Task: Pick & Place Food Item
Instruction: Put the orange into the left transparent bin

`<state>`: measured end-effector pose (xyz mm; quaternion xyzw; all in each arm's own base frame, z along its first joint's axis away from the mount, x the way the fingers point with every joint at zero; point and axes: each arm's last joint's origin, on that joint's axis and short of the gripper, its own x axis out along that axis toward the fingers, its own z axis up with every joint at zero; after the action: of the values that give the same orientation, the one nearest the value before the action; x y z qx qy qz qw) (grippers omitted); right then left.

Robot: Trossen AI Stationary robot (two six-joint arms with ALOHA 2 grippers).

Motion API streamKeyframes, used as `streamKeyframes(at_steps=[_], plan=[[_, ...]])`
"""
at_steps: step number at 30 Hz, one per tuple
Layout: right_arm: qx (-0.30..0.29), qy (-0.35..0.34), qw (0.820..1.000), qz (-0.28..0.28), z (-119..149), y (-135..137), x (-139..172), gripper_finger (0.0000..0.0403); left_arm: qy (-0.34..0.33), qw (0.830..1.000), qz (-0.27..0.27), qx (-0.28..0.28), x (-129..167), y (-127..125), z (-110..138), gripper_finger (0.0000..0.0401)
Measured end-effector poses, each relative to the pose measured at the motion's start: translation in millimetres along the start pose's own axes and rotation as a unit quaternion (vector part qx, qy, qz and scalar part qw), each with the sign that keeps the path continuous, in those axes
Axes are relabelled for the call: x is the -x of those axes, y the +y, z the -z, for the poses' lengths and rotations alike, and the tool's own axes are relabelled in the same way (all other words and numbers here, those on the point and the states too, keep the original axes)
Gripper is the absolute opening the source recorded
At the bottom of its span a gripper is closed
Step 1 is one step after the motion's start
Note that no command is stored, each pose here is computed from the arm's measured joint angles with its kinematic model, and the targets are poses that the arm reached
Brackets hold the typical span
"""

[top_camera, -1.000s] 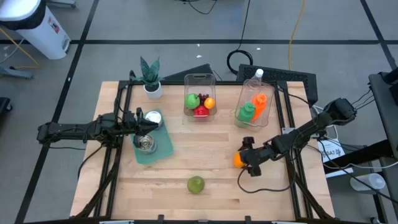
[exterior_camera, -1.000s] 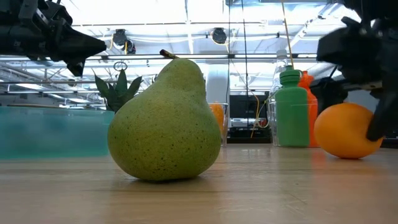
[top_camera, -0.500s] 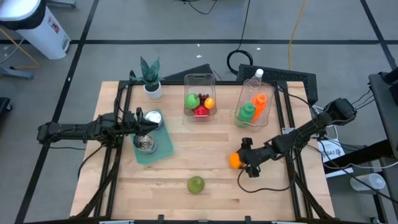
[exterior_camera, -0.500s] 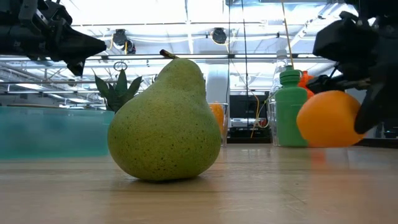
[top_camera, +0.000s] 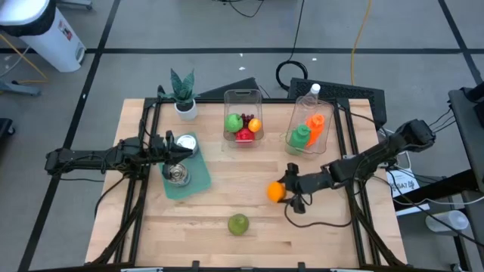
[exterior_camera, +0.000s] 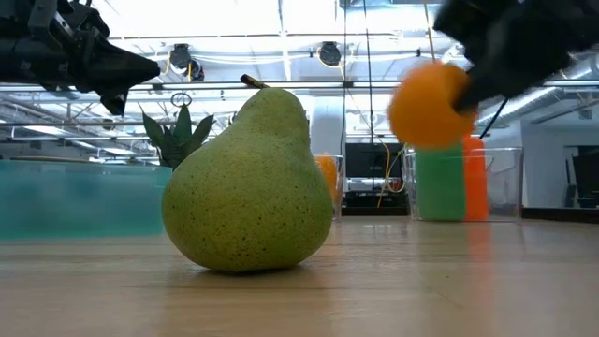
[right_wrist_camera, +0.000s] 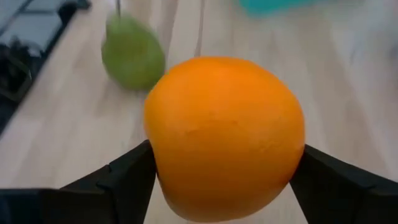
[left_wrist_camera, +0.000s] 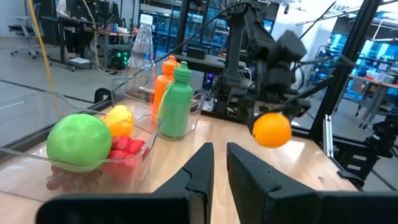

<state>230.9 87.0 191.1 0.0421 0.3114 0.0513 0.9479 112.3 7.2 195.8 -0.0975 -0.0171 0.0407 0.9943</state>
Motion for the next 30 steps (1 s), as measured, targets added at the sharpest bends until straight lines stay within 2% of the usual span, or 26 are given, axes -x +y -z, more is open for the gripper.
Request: streamKeyframes(at_steps=[4, 7, 12, 16, 18, 24, 30], plan=[[0.042, -0.052, 0.998, 0.007, -40, -3, 6, 0.0306, -0.002, 1.0, -0.002, 0.0, 0, 0, 0, 0.0051], [0.069, -0.085, 0.993, 0.036, -77, -15, 15, 0.0312, -0.009, 1.0, -0.005, 0.005, 0, 0, -2, 0.0051], [0.104, -0.085, 0.984, 0.115, -127, -52, 29, 0.0308, -0.023, 1.0, -0.009, 0.014, 0, 0, -4, 0.0051], [0.104, -0.085, 0.971, 0.197, -149, -94, 29, 0.0309, -0.035, 0.999, -0.006, 0.015, 0, 0, -6, 0.0051], [0.087, -0.078, 0.968, 0.221, -154, -121, 26, 0.0309, -0.035, 0.999, -0.006, 0.014, 0, 0, -6, 0.0051], [0.031, -0.038, 0.972, 0.23, -146, -199, -5, 0.0308, -0.037, 0.999, -0.022, -0.008, 0, 0, -6, 0.0051], [-0.043, -0.045, 0.959, 0.275, -141, -263, -33, 0.0305, -0.036, 0.997, -0.06, -0.016, 0, 3, -5, 0.0051]])
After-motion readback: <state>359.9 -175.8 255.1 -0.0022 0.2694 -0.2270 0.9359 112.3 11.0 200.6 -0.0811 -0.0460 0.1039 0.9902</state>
